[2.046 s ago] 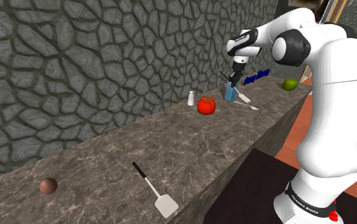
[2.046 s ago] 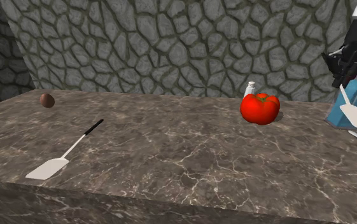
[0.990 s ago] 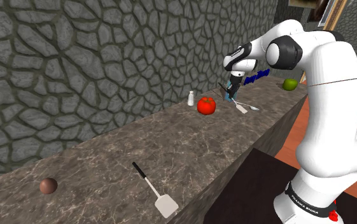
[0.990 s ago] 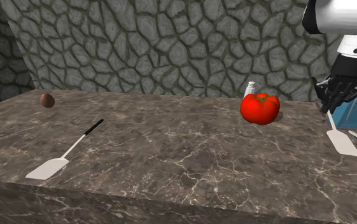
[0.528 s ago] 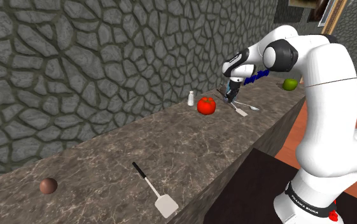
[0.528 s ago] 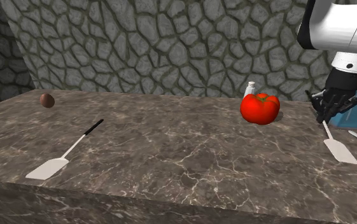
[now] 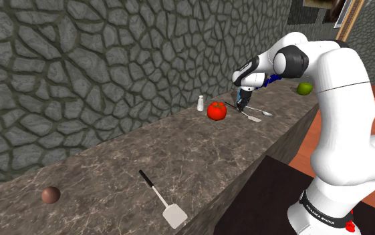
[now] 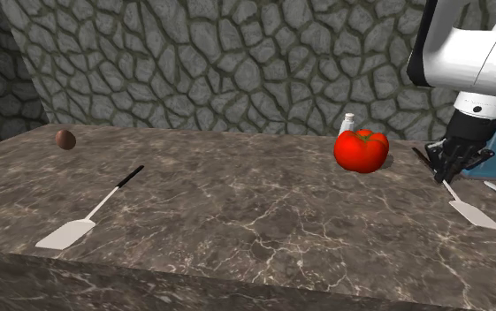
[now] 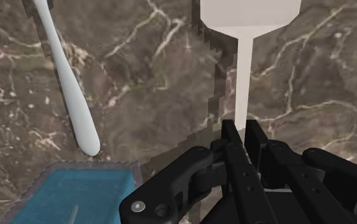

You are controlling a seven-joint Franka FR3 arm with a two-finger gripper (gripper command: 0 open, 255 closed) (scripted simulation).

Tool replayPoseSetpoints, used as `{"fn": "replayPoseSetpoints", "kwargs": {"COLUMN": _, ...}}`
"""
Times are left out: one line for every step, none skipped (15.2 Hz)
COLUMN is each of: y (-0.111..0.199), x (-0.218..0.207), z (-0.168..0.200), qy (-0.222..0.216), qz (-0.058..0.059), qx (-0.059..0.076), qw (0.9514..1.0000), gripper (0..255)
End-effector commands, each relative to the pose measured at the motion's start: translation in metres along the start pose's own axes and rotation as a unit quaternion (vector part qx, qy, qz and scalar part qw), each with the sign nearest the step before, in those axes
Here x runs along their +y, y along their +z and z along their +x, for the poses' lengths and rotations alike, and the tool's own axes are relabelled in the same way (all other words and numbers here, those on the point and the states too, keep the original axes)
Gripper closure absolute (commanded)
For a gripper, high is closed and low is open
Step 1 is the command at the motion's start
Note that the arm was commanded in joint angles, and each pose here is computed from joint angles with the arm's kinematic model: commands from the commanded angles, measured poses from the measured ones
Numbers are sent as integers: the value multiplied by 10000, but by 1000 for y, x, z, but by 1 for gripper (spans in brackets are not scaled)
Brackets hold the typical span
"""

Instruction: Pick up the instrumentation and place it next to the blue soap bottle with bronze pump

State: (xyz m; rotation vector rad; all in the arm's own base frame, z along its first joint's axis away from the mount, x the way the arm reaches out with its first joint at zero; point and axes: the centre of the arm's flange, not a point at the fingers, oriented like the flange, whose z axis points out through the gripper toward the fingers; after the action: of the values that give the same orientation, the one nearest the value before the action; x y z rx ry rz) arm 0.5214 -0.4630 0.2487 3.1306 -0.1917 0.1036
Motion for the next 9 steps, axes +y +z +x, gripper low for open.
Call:
{"fn": "replayPoseSetpoints", "kwargs": {"y": 1, "x": 0, "z": 0, "qy": 0, "qz": -1, "qx": 2, "qw": 10000, "gripper": 255}}
{"fn": "replayPoseSetpoints", "kwargs": {"y": 1, "x": 0, "z": 0, "qy": 0, "qz": -1, "qx": 2, "qw": 10000, "gripper": 255}}
{"fn": "replayPoseSetpoints", "kwargs": {"y": 1, "x": 0, "z": 0, "qy": 0, "qz": -1, "qx": 2, "qw": 10000, "gripper": 255}}
{"fn": "replayPoseSetpoints", "kwargs": {"y": 1, "x": 0, "z": 0, "qy": 0, "qz": -1, "qx": 2, "qw": 10000, "gripper": 255}}
{"fn": "replayPoseSetpoints", "kwargs": {"y": 1, "x": 0, "z": 0, "qy": 0, "qz": -1, "qx": 1, "qw": 10000, "gripper": 255}}
{"fn": "replayPoseSetpoints", "kwargs": {"y": 1, "x": 0, "z": 0, "qy": 0, "qz": -1, "qx": 1, "qw": 10000, "gripper": 0}}
{"fn": "replayPoseSetpoints", "kwargs": {"y": 1, "x": 0, "z": 0, "qy": 0, "qz": -1, "qx": 1, "qw": 10000, "gripper": 0}}
{"fn": "replayPoseSetpoints", "kwargs": {"y": 1, "x": 0, "z": 0, "qy": 0, "qz": -1, "qx": 1, "qw": 10000, "gripper": 0}}
{"fn": "replayPoseSetpoints", "kwargs": {"y": 1, "x": 0, "z": 0, "qy": 0, "qz": -1, "qx": 1, "qw": 10000, "gripper": 0}}
